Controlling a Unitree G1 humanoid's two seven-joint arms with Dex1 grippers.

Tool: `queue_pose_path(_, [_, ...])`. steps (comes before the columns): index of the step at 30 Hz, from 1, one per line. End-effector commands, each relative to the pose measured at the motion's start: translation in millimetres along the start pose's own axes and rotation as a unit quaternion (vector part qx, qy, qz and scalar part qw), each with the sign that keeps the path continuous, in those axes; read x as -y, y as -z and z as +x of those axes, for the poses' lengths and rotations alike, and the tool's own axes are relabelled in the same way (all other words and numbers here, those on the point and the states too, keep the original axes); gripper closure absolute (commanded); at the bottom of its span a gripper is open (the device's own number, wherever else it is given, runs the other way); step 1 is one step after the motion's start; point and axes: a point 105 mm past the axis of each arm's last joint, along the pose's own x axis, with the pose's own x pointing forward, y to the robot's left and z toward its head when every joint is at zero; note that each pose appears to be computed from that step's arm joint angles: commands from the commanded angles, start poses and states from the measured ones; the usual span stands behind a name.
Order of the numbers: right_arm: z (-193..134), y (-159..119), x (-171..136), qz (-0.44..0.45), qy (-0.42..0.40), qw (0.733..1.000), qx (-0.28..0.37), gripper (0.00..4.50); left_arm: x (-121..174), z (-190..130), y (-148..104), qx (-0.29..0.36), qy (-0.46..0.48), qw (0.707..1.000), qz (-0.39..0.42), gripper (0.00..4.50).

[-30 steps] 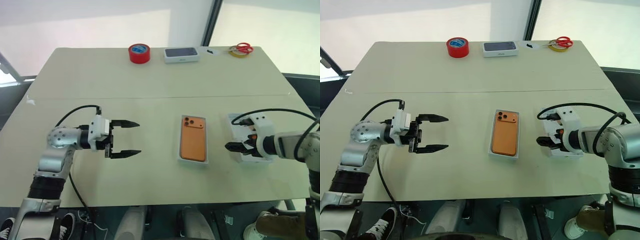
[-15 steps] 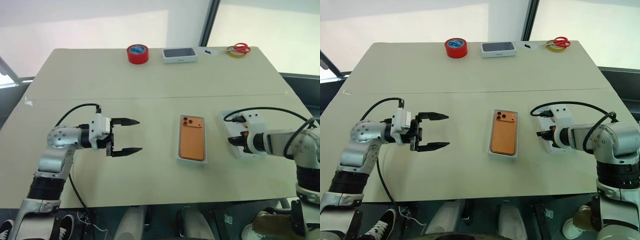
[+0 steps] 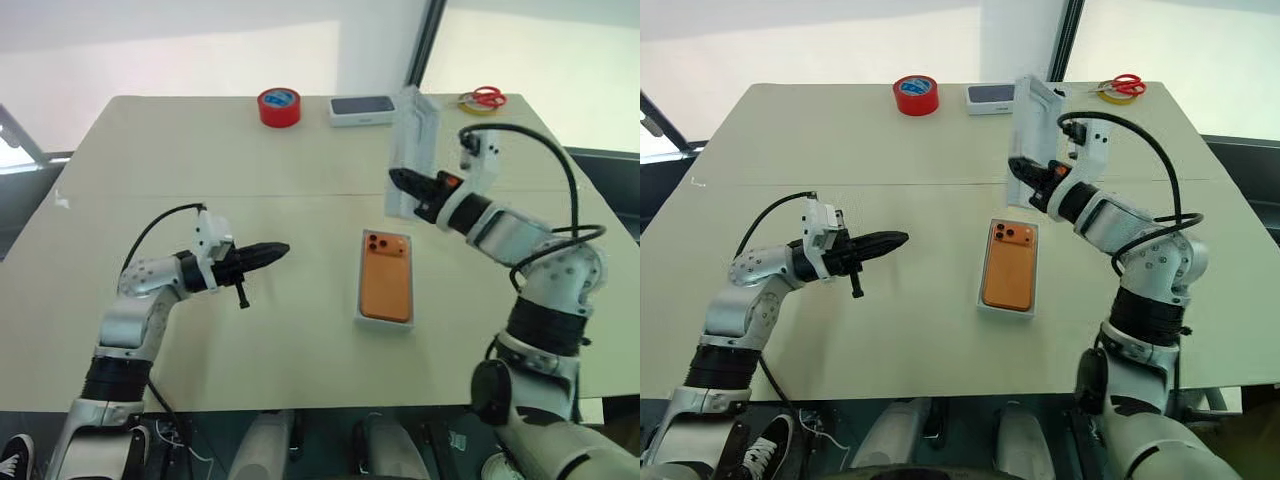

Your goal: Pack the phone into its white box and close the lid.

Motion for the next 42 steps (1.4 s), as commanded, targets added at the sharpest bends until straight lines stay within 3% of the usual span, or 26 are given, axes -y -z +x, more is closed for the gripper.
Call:
queue_pose_path(1, [-8,26,-46,0.067,-0.118,0.990,-0.029,4.50,8,3,-15,0.026,0.000,1.000,0.005,4.45])
queue_pose_path(4, [-18,54,-58,0.099,-0.141,0.982,-0.078,4.50,12,1,-14,0.022,0.003,1.000,0.006,4.45])
queue_pose_path(12, [-43,82,-78,0.166,-0.179,0.959,-0.146,4.50,19,8,-12,0.028,0.000,1.000,-0.002,4.45])
queue_pose_path(21, [-32,99,-42,0.201,-0.096,0.960,-0.171,4.50,43,25,12,0.009,0.025,1.000,-0.015,4.45])
queue_pose_path(32, [-29,94,-21,0.184,-0.061,0.970,-0.148,4.50,55,56,33,-0.001,0.047,0.999,-0.025,4.45])
queue_pose_path(35, [-34,93,-11,0.196,-0.047,0.969,-0.144,3.55,58,68,27,0.012,0.053,0.998,-0.027,4.50])
queue_pose_path(39, [-48,88,5,0.154,-0.018,0.978,-0.141,1.62,58,77,25,0.021,0.059,0.998,-0.028,4.50])
queue_pose_path(42, [-60,81,17,0.100,0.009,0.986,-0.133,1.62,57,87,22,0.028,0.064,0.997,-0.023,4.50])
